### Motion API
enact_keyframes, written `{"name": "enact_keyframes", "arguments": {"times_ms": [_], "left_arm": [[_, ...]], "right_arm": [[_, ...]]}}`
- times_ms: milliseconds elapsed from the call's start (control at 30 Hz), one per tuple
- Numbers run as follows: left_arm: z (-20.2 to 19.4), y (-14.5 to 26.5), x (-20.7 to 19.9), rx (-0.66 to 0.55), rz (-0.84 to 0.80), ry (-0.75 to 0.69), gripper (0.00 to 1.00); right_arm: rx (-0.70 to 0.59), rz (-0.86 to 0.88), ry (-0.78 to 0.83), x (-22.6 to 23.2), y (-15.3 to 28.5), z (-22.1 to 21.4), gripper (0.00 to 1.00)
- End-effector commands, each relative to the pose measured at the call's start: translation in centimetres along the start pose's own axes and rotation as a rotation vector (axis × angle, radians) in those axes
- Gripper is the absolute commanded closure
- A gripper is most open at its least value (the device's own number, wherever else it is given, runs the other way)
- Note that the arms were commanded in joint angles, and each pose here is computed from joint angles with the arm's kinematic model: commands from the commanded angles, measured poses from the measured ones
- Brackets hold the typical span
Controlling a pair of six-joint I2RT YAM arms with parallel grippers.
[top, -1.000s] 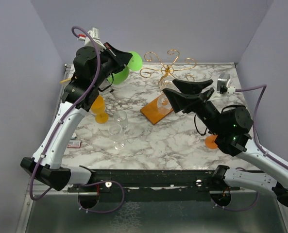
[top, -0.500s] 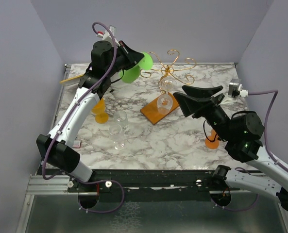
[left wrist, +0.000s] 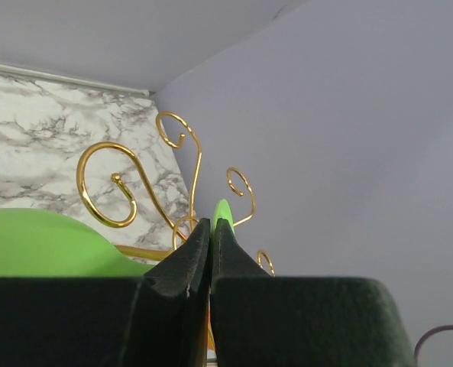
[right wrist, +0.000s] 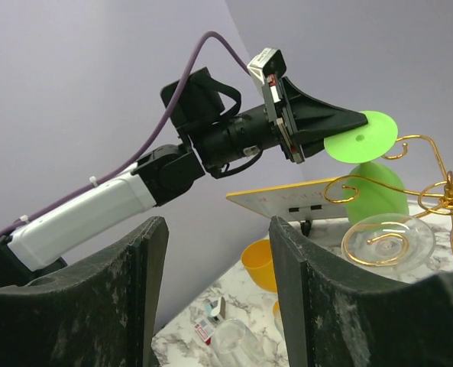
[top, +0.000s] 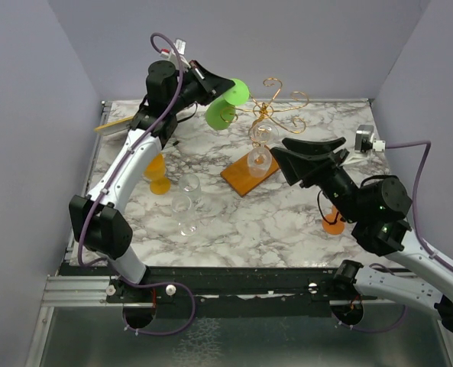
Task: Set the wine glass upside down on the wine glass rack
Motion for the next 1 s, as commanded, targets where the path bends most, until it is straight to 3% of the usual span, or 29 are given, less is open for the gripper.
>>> {"name": "enact_keyframes", "arguments": {"times_ms": [0,567,967], "left_arm": [[-0.3,-0.5,-2.0,0.046,-0.087,0.008,1.00],[1.4,-4.0,-2.4,0.032,-0.138,0.065,1.00],[2.1,-6.1,-0.6,0.015,-0.125,0.108,1.00]], "right_arm": [[-0.044,0.015,-0.042,0.4,0.4,0.9,0.40],[-0.032,0.006,-0.051,0.3,0.6,0.6,0.41],[-0.028,0.005,-0.069,0.2,0.8,0.4,0.42]]}}
Point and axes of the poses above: each gripper's point midway between its finger pads, its own y axis back along the fingers, its own x axis along the line the jaws close on, z = x × y, the point moved 1 cm from there along y, back along the fingers, and after that the axes turned 14 degrees about y, right-handed, at the moved point
